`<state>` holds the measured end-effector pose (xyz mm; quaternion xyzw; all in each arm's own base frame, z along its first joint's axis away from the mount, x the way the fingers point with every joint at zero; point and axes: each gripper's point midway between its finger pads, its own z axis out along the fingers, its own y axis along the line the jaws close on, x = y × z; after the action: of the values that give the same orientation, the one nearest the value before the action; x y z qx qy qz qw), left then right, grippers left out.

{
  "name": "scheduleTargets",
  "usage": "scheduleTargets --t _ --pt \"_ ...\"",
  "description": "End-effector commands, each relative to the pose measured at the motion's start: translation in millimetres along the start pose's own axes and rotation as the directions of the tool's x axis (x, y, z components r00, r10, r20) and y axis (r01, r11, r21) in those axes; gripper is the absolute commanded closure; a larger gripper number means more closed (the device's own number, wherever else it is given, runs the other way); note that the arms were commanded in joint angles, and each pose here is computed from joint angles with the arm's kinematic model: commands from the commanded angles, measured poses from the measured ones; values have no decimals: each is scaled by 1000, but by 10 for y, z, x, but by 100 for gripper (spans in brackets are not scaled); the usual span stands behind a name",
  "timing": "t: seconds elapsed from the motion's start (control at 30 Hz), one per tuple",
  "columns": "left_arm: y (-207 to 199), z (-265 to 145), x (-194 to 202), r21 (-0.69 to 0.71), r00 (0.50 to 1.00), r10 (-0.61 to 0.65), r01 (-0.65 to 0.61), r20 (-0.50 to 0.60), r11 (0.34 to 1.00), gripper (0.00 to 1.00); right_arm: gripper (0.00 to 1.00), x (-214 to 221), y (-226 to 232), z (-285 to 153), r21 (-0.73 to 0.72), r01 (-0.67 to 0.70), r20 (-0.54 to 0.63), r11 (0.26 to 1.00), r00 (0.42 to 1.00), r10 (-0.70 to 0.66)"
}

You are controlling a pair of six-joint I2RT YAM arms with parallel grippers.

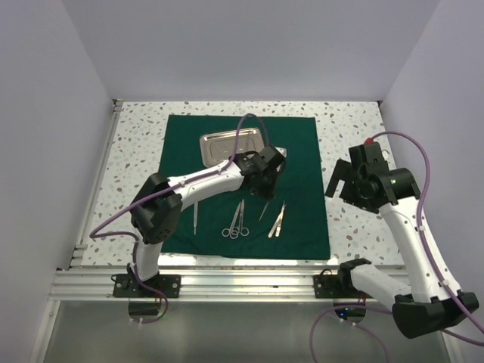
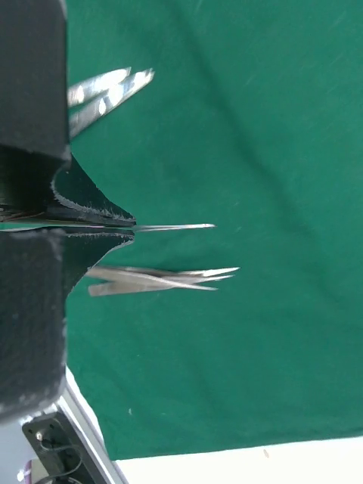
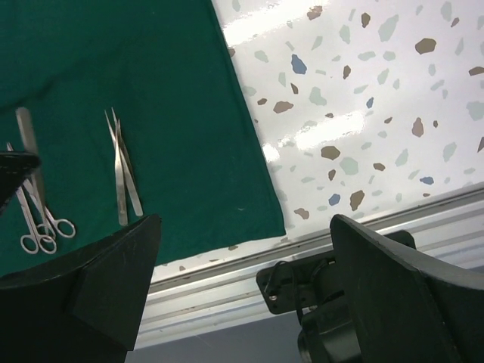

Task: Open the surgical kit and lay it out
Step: Place the medical item in the surgical kit, then pick up the medical item from the container.

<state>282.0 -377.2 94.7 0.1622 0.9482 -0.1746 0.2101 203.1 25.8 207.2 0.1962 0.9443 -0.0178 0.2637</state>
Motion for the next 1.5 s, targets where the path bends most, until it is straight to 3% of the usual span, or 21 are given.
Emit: scheduleTargets --t 0.0,0.2,0.4,0.5,0.73,0.8,0.97,1.47 --pt "-160 45 -69 39 995 -81 79 52 996 98 2 122 -126 -70 16 29 -12 999 1000 -29" --pt "-337 99 20 89 995 -93 91 25 992 68 1 177 -228 -136 25 49 5 998 999 -49" --pt "-408 -143 -323 106 994 -43 32 101 994 42 2 185 -276 -149 40 54 12 998 998 -54" --pt "-173 -180 -658 58 986 -43 34 158 998 43 2 167 -289 -162 48 50 20 998 999 -51" --pt "797 -67 -1522 -88 974 -46 67 223 994 50 2 170 -249 -80 62 23 -6 998 1000 -22" --pt "996 145 -1553 -119 981 -39 63 191 991 50 2 135 -233 -78 68 17 -6 998 1000 -17" --pt "1384 389 -1803 -143 973 -24 58 230 988 51 2 67 -168 -12 80 6 -17 997 1000 -4" --pt "1686 1002 -2352 -166 903 45 29 427 986 53 2 245 -219 185 168 2 -126 986 992 19"
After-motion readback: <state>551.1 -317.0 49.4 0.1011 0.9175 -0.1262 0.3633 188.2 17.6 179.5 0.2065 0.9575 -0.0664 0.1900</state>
